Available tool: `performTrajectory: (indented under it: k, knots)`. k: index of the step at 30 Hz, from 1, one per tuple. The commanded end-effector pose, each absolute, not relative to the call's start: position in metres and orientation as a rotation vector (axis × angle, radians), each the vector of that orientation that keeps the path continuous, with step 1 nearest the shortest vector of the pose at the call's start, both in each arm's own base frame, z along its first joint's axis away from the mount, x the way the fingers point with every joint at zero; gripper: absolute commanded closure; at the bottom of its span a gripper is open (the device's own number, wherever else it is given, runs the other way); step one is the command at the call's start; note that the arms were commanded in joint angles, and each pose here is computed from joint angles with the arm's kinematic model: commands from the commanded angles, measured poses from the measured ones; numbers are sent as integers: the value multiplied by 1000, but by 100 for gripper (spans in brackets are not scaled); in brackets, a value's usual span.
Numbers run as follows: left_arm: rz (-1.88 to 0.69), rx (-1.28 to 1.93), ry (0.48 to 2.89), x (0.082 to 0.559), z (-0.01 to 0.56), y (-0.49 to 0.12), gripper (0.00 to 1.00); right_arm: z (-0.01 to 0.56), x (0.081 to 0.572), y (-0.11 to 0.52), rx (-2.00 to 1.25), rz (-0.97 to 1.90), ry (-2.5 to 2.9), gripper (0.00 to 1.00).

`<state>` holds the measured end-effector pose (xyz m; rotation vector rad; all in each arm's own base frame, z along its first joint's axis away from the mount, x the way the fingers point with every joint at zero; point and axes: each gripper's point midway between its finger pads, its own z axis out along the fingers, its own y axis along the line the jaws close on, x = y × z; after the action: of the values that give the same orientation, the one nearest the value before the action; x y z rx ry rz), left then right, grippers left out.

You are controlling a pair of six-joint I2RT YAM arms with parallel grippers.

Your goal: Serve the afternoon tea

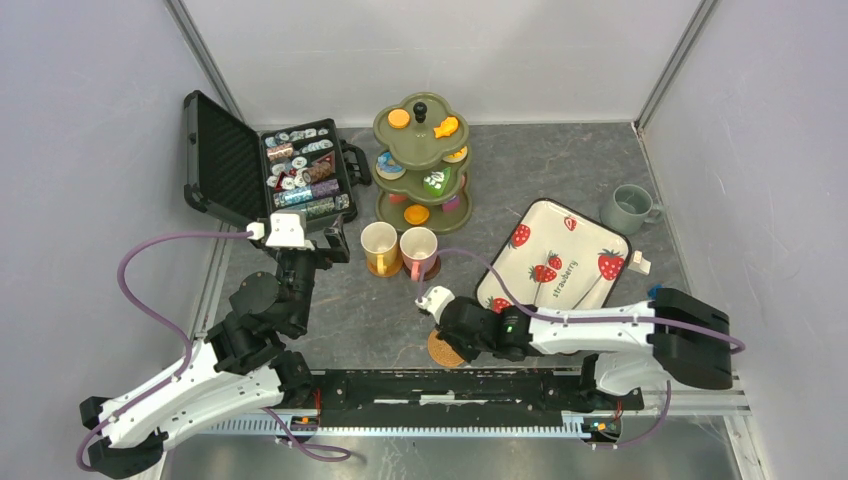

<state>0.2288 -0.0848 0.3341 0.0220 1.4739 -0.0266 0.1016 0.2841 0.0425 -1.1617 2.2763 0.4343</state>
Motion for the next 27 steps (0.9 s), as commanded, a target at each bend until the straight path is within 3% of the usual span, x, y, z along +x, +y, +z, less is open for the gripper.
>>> performTrajectory:
  k: [1,14,20,27]
  knots:
    - [-69,-31,1450,228,350,-82,0,50,112,309,-1100,435,2225,100]
    - [-51,-25,1455,229,348,-83,0,21,116,296,-1030,353,2275,100]
    - [-45,-17,1459,230,346,-84,0,21,151,270,-806,184,2300,100]
    - [-45,-16,1458,230,347,-84,0,26,200,273,-652,213,2260,100]
